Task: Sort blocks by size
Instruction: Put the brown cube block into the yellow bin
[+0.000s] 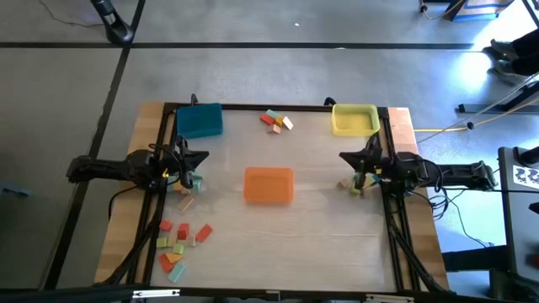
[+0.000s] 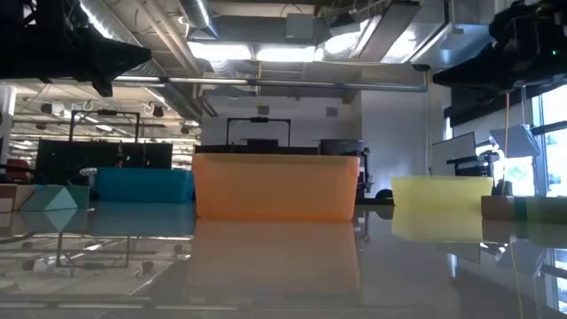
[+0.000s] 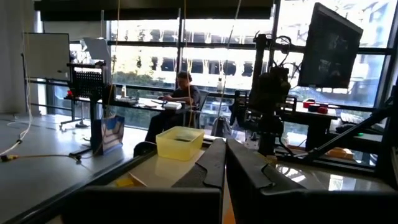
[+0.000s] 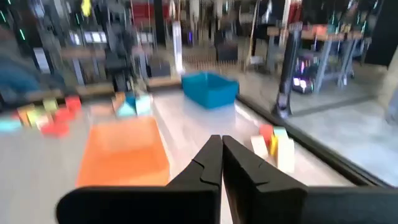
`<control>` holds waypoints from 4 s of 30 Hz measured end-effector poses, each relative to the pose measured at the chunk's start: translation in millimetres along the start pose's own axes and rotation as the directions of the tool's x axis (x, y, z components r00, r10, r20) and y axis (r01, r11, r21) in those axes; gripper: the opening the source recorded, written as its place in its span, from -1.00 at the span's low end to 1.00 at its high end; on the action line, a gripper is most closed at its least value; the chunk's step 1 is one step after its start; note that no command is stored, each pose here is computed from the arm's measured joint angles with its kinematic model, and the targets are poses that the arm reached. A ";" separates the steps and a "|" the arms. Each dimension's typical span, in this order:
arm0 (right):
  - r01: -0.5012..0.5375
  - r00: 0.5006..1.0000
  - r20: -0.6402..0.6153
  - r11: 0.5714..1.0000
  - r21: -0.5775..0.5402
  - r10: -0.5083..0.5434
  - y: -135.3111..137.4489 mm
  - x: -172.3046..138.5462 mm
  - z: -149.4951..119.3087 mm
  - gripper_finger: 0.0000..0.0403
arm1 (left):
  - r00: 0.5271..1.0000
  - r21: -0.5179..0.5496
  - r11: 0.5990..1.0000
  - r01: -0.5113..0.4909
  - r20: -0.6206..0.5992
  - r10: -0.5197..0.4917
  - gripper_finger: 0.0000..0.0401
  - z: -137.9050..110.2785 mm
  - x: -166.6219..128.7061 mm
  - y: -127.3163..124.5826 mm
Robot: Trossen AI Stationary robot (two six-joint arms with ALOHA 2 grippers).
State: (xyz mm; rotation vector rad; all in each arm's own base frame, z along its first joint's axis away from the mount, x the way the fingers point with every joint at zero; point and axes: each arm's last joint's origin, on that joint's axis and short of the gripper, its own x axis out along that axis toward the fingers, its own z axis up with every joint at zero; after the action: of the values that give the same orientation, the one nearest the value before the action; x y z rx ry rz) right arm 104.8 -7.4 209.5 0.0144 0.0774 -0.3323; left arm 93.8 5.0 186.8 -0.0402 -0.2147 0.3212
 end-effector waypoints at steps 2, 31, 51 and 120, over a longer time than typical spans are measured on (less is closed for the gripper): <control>0.003 0.997 -0.075 1.000 -0.009 -0.004 1.3 2.8 8.8 -0.93 | 1.000 0.015 1.000 0.000 0.000 0.000 -0.99 -0.1 0.0 0.0; 0.128 0.423 -0.904 0.984 0.125 0.060 27.6 46.8 46.2 -0.53 | 1.000 0.085 0.996 0.000 0.001 0.000 -0.99 0.0 0.0 0.0; -0.259 0.222 -0.971 0.955 -0.146 -0.089 35.1 75.8 -1.9 0.58 | 1.000 0.046 0.999 0.001 0.001 -0.001 -0.99 0.0 0.0 0.0; -0.244 0.229 -0.961 0.947 -0.208 -0.153 45.8 121.8 -21.6 -0.32 | 1.000 0.056 0.998 0.001 -0.004 -0.001 -0.99 -0.4 0.0 -0.1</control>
State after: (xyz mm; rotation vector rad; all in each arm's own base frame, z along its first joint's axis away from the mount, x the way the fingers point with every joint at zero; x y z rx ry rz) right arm 232.9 -3.2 178.5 -0.1061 1.4641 -0.1906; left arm 93.9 4.9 186.3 0.0145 -0.2021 0.3257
